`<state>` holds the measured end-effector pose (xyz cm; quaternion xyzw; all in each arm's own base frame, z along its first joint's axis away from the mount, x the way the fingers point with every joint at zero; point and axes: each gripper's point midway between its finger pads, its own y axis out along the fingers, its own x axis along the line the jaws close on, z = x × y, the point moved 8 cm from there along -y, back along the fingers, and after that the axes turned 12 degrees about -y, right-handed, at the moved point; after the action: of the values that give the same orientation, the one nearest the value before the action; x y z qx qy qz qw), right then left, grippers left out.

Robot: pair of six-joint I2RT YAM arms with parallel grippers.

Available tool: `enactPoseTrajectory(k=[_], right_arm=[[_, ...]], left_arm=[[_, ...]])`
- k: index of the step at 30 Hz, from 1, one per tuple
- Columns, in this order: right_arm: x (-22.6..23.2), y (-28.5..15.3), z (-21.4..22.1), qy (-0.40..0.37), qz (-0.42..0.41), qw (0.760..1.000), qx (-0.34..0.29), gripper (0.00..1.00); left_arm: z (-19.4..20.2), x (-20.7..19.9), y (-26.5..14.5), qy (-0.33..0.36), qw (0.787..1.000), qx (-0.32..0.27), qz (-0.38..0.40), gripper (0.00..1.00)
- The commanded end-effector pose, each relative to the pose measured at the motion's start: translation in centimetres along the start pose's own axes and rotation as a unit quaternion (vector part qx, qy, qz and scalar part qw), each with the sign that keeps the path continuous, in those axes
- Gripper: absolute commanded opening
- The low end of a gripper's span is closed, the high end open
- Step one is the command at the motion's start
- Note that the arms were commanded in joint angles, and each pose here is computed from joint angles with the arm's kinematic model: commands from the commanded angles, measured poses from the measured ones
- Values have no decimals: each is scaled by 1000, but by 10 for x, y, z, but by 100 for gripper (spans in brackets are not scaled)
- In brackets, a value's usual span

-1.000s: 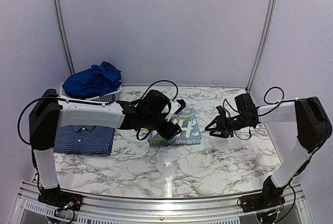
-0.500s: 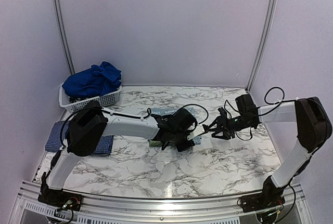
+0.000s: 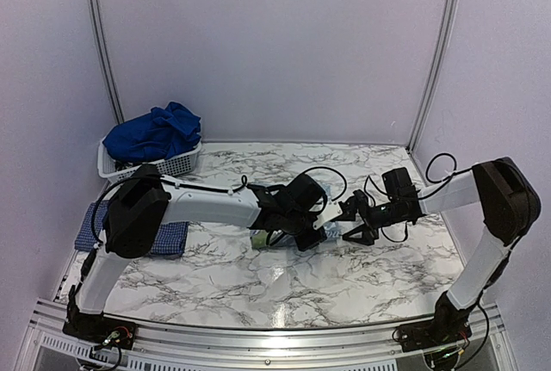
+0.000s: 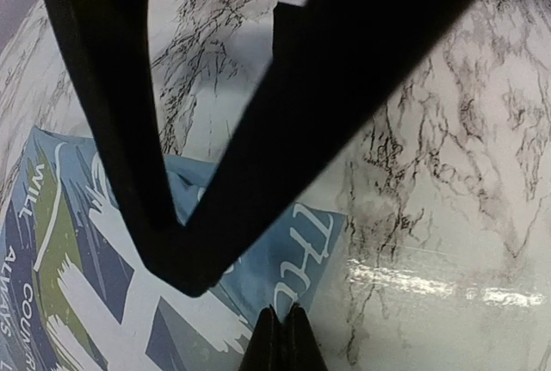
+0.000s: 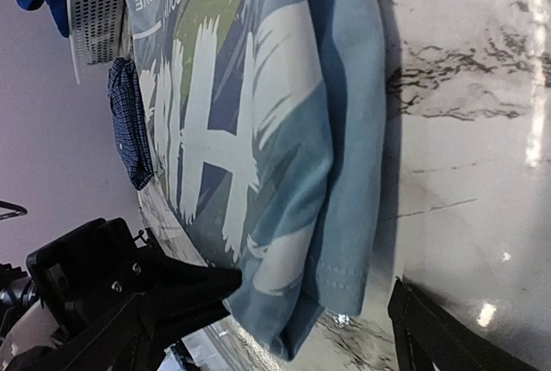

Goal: Fold and stack the mixed laundry pile
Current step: Pick up the square-folded T-shirt from the center of the board, then pass from the left arm to the right

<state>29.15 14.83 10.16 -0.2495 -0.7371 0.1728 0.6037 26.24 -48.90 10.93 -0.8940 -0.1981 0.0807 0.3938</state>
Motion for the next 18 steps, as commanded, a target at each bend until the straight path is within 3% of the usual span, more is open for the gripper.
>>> enactPoseTrajectory(k=[1,12,18], right_arm=[[-7,18,5,43,-8,999,5,94],[-24,39,1,98,-12,995,10,79],[-33,47,1,106,-14,994,17,45]], left_arm=[[-20,-20,-27,-2,999,-32,40,0],[-32,-42,-54,3,995,-65,69,0],[-30,-53,-58,1,995,-65,75,0]])
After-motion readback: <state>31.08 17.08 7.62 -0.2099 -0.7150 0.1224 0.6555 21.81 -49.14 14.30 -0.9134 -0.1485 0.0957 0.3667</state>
